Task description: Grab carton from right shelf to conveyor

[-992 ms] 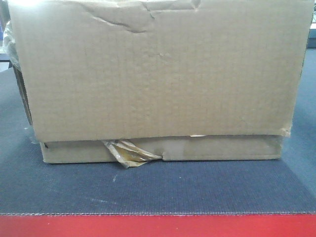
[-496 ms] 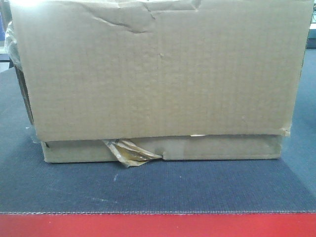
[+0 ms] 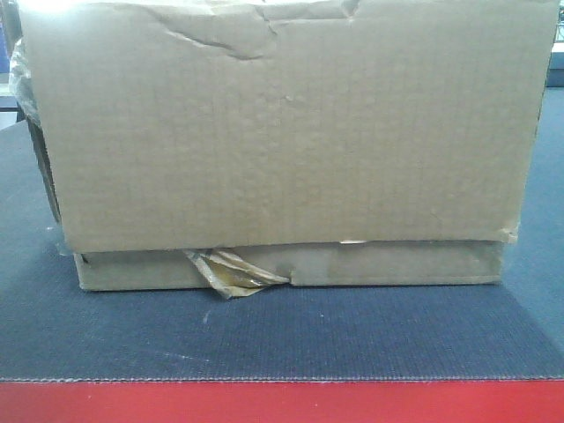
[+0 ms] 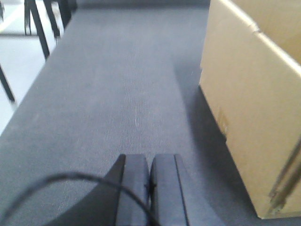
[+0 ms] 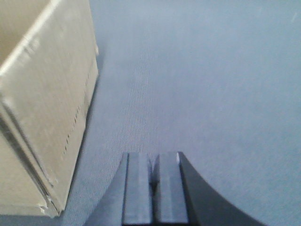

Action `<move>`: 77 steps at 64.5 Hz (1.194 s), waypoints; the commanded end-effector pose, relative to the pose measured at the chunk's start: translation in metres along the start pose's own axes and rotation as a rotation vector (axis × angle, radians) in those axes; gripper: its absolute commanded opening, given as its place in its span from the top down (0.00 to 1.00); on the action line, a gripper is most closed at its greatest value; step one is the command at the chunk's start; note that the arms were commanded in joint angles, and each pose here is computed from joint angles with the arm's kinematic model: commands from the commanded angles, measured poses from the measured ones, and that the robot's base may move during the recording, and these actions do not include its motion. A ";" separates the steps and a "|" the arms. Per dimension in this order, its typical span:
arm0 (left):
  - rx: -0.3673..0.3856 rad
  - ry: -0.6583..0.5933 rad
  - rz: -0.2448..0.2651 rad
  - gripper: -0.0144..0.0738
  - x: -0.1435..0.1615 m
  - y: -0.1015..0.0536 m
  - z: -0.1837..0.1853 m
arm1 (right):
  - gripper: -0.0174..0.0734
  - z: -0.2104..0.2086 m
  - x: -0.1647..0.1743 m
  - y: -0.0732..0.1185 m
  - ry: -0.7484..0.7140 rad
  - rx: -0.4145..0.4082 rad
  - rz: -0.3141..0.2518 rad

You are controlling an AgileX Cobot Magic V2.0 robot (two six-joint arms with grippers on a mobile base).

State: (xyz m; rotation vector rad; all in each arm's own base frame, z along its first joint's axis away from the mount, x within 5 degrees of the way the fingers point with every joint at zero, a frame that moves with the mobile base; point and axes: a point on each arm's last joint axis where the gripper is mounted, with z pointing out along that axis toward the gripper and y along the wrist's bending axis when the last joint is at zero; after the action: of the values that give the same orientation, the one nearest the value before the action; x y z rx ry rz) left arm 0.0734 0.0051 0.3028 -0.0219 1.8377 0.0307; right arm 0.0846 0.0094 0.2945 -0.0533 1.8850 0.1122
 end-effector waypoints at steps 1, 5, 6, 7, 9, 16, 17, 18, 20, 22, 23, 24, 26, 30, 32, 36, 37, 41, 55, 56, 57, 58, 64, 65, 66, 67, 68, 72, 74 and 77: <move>0.013 -0.097 -0.008 0.84 0.002 0.002 -0.014 | 0.88 -0.018 0.006 0.000 -0.130 0.009 -0.021; 0.014 -0.141 -0.015 0.84 0.003 0.003 -0.022 | 0.88 -0.029 0.010 0.000 -0.194 0.008 -0.024; 0.014 -0.150 -0.017 0.84 0.003 0.003 -0.024 | 0.88 -0.032 0.011 0.000 -0.207 0.007 -0.025; 0.015 -0.159 -0.018 0.84 0.003 0.004 -0.025 | 0.88 -0.034 0.011 0.000 -0.219 0.007 -0.025; 0.015 -0.176 -0.021 0.84 0.004 0.004 -0.029 | 0.88 -0.038 0.013 0.001 -0.242 0.006 -0.026; 0.012 -0.209 -0.020 0.84 0.004 0.006 -0.035 | 0.88 -0.046 0.018 0.001 -0.292 0.005 -0.029; 0.012 -0.210 -0.020 0.84 0.004 0.006 -0.035 | 0.88 -0.047 0.018 0.001 -0.296 0.005 -0.029; 0.011 -0.213 -0.019 0.84 0.004 0.006 -0.035 | 0.88 -0.047 0.018 0.001 -0.297 0.005 -0.029; 0.011 -0.213 -0.019 0.84 0.004 0.006 -0.035 | 0.88 -0.048 0.018 0.001 -0.302 0.005 -0.029; 0.011 -0.213 -0.019 0.84 0.004 0.006 -0.035 | 0.88 -0.048 0.018 0.001 -0.304 0.005 -0.030; 0.011 -0.213 -0.019 0.84 0.004 0.006 -0.035 | 0.88 -0.048 0.018 0.001 -0.304 0.005 -0.030; 0.011 -0.213 -0.019 0.84 0.004 0.006 -0.035 | 0.88 -0.048 0.018 0.001 -0.304 0.005 -0.030; 0.011 -0.213 -0.019 0.84 0.004 0.006 -0.035 | 0.88 -0.048 0.018 0.001 -0.304 0.005 -0.030; 0.011 -0.213 -0.019 0.84 0.004 0.006 -0.035 | 0.88 -0.048 0.018 0.001 -0.304 0.005 -0.030; 0.011 -0.213 -0.019 0.84 0.004 0.006 -0.035 | 0.88 -0.048 0.018 0.001 -0.304 0.005 -0.030; 0.011 -0.213 -0.019 0.84 0.004 0.006 -0.035 | 0.88 -0.048 0.018 0.001 -0.304 0.005 -0.030; 0.011 -0.213 -0.019 0.84 0.004 0.006 -0.035 | 0.88 -0.048 0.018 0.001 -0.304 0.005 -0.030; 0.011 -0.213 -0.019 0.84 0.004 0.006 -0.035 | 0.88 -0.048 0.018 0.001 -0.304 0.005 -0.030; 0.011 -0.213 -0.019 0.84 0.004 0.006 -0.035 | 0.88 -0.048 0.018 0.001 -0.304 0.005 -0.030; 0.011 -0.213 -0.019 0.84 0.004 0.006 -0.035 | 0.88 -0.048 0.018 0.001 -0.304 0.005 -0.030; 0.011 -0.213 -0.019 0.84 0.004 0.006 -0.035 | 0.88 -0.048 0.018 0.001 -0.304 0.005 -0.030; 0.011 -0.213 -0.019 0.84 0.004 0.006 -0.035 | 0.88 -0.048 0.018 0.001 -0.304 0.005 -0.030; 0.013 -0.212 -0.021 0.84 0.004 0.006 -0.035 | 0.88 -0.048 0.018 0.001 -0.304 0.005 -0.030; 0.013 -0.212 -0.021 0.84 0.004 0.006 -0.035 | 0.88 -0.048 0.018 0.001 -0.304 0.005 -0.030; 0.012 -0.214 -0.021 0.84 0.004 0.006 -0.035 | 0.88 -0.048 0.018 0.001 -0.304 0.005 -0.030; 0.013 -0.218 -0.022 0.84 0.004 0.006 -0.036 | 0.88 -0.048 0.018 0.001 -0.304 0.005 -0.030; 0.014 -0.222 -0.022 0.84 0.004 0.006 -0.036 | 0.88 -0.048 0.018 0.001 -0.304 0.005 -0.030; 0.024 -0.221 -0.028 0.84 0.005 0.004 -0.038 | 0.88 -0.048 0.018 0.001 -0.304 0.005 -0.030; 0.031 -0.220 -0.014 0.84 0.007 0.003 -0.039 | 0.88 -0.048 0.018 0.001 -0.304 0.005 -0.030; 0.019 -0.225 0.026 0.84 0.011 0.003 -0.040 | 0.88 -0.048 0.018 0.001 -0.304 0.005 -0.030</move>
State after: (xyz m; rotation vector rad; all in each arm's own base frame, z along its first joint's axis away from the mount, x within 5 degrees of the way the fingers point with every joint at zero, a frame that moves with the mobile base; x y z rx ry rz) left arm 0.0351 0.0087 0.3046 -0.0193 1.6456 0.0091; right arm 0.0333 0.0064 0.2909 -0.0544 1.6048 0.1092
